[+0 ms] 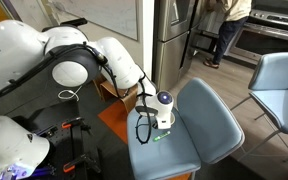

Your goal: Move the bowl to the left

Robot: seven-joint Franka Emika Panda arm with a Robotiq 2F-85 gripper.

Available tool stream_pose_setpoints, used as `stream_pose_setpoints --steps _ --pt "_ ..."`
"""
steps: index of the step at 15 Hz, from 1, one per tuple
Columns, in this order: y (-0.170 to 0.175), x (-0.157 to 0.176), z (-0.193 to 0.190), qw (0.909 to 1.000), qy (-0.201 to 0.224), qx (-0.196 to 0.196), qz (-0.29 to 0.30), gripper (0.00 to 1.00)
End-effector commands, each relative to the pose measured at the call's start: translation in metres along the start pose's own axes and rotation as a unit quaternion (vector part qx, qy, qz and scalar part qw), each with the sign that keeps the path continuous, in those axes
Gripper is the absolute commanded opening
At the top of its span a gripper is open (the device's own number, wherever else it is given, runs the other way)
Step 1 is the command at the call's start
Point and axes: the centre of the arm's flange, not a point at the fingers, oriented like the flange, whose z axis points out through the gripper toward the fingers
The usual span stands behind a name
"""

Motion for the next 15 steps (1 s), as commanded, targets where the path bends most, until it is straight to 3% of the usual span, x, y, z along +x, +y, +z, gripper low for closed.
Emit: stream_pose_setpoints --steps 1,5,14,15 --pt "-0.008 0.009 0.013 0.9991 -0.02 0.02 -0.03 0.03" --pt "-0.019 0.019 0.028 0.9962 -0.035 0.051 -0.061 0.03" --pt "-0.017 0.03 0.065 0.9912 -0.053 0.072 -0.098 0.03" --pt "-0.016 0.03 0.063 0.9907 -0.054 0.068 -0.105 0.38"
